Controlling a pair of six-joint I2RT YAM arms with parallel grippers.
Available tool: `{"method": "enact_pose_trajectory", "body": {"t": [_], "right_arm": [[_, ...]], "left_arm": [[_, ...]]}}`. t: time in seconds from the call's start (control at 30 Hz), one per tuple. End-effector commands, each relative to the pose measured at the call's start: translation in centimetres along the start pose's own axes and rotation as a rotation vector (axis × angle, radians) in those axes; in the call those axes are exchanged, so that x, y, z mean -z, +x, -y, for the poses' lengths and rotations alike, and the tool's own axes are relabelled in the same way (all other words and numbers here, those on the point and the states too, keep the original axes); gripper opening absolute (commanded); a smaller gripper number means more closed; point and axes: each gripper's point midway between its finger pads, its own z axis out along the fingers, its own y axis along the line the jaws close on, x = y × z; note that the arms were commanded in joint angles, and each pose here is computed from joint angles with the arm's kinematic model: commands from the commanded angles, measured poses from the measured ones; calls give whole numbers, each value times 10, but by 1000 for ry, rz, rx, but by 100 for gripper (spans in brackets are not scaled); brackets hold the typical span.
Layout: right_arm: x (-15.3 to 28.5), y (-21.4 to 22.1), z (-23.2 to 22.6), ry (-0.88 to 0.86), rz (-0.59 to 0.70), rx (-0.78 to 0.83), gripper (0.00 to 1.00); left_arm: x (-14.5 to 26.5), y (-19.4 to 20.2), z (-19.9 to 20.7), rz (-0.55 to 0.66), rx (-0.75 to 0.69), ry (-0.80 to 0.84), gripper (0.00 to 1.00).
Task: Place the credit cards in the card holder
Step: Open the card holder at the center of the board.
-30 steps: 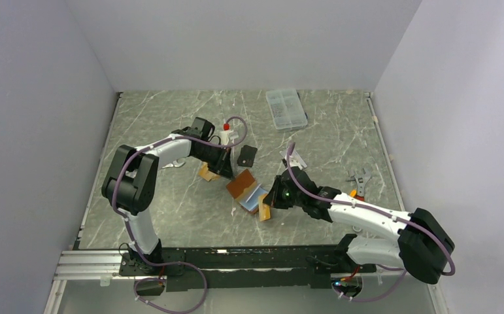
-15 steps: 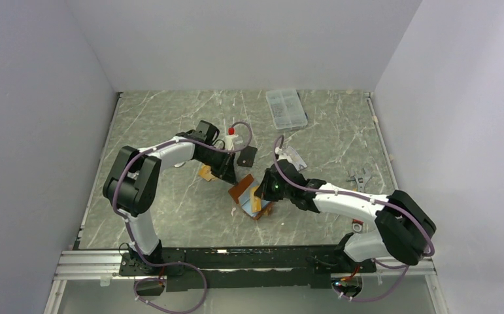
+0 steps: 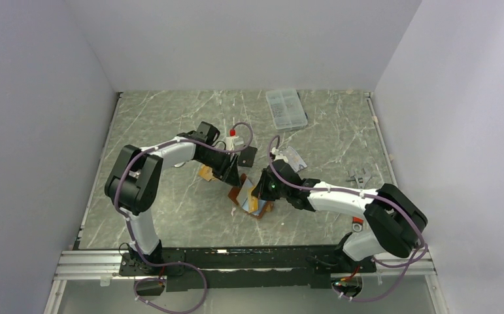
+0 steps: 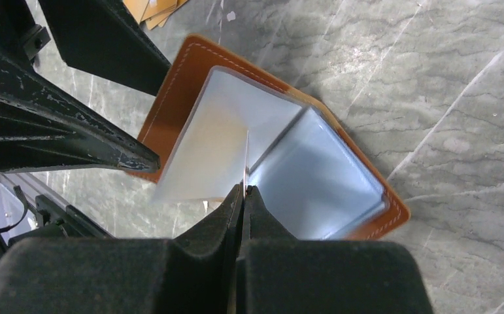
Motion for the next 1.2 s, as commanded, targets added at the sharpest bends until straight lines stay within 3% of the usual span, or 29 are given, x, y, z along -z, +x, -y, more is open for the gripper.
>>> {"method": "enact_pose_trajectory", "body": {"t": [0.0, 0.3, 0.67, 1.17], "right_arm": [[-1, -11, -19, -69, 23, 7, 0], [1, -15, -28, -96, 26, 10, 0], [19, -25, -46, -141, 66, 34, 0], [-7, -14, -49, -108, -7, 68, 0]], "left_arm": [[-7, -2, 14, -9, -21, 68, 57], [-12, 2, 10, -35, -23, 58, 56], [15, -2, 2, 1, 2, 96, 54], [15, 0, 8, 4, 20, 136, 52]]}}
